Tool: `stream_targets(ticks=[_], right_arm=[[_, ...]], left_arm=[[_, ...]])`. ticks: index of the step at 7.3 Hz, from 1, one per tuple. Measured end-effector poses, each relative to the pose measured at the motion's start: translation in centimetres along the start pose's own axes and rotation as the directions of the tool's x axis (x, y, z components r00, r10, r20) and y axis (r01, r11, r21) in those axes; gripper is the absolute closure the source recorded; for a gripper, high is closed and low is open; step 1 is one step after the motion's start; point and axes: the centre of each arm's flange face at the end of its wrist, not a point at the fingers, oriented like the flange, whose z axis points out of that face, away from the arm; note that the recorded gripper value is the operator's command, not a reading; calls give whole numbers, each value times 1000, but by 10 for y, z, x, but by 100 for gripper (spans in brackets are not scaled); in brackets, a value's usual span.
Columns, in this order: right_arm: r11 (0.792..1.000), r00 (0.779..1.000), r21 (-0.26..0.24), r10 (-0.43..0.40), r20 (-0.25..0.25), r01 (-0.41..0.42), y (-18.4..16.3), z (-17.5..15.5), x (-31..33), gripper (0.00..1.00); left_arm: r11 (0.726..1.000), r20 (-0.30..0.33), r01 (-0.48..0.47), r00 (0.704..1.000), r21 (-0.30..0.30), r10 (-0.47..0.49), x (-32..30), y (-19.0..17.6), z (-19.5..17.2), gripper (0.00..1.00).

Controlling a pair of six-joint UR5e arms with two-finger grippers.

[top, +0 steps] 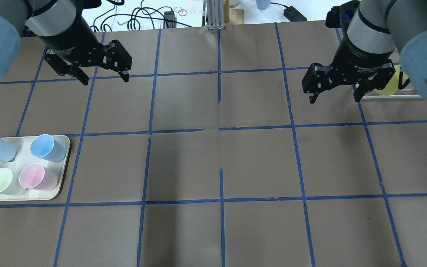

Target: Transfer IKEA cup to right arm and place on rack

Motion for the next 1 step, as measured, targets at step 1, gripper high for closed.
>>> stream_targets(ticks=[1], right_arm=[[1000, 1000, -13, 1, 6, -1, 6, -3, 0, 0]], left_arm=[[1000, -2, 1, 1000, 0, -1, 0, 0, 0, 0]])
